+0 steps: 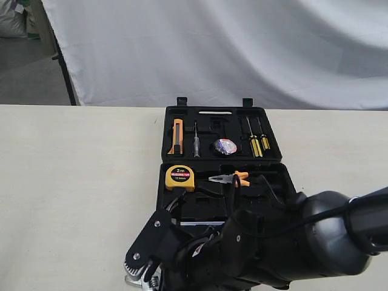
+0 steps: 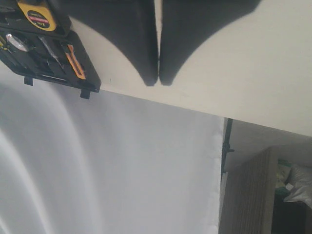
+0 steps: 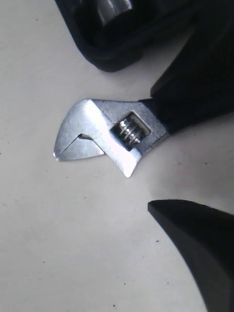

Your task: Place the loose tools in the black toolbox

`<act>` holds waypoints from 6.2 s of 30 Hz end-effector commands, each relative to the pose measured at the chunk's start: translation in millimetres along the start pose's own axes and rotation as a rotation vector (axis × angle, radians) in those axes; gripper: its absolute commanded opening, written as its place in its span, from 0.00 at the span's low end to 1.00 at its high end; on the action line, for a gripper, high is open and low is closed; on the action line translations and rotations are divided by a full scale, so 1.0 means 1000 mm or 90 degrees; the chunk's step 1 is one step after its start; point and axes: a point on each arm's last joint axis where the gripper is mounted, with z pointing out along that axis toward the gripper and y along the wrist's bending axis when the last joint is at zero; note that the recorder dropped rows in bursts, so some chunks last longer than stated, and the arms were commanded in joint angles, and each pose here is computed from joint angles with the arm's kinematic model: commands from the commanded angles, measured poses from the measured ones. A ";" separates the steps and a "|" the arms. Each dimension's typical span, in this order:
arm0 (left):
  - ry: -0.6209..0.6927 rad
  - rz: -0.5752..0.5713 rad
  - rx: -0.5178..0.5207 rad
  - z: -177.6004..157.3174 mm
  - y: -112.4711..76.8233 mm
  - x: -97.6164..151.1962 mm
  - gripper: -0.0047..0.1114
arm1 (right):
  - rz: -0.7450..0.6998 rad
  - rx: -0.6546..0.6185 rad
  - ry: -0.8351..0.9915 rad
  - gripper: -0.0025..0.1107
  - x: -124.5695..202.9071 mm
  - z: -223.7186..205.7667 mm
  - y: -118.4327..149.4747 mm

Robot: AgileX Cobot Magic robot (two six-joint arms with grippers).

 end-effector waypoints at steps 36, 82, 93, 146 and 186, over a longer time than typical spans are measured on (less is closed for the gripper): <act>-0.013 0.000 -0.013 0.000 0.001 -0.002 0.05 | 0.009 -0.042 0.059 0.52 0.015 0.018 0.001; -0.013 0.000 -0.013 0.000 0.001 -0.002 0.05 | -0.141 -0.170 0.063 0.62 -0.032 0.033 0.030; -0.013 0.000 -0.013 0.000 0.001 -0.002 0.05 | -0.153 -0.193 0.160 0.62 -0.020 0.029 0.031; -0.013 0.000 -0.013 0.000 0.001 -0.002 0.05 | -0.198 -0.030 0.142 0.02 -0.045 -0.023 0.031; -0.013 0.000 -0.013 0.000 0.001 -0.002 0.05 | -0.121 -0.019 0.166 0.46 -0.031 0.027 0.029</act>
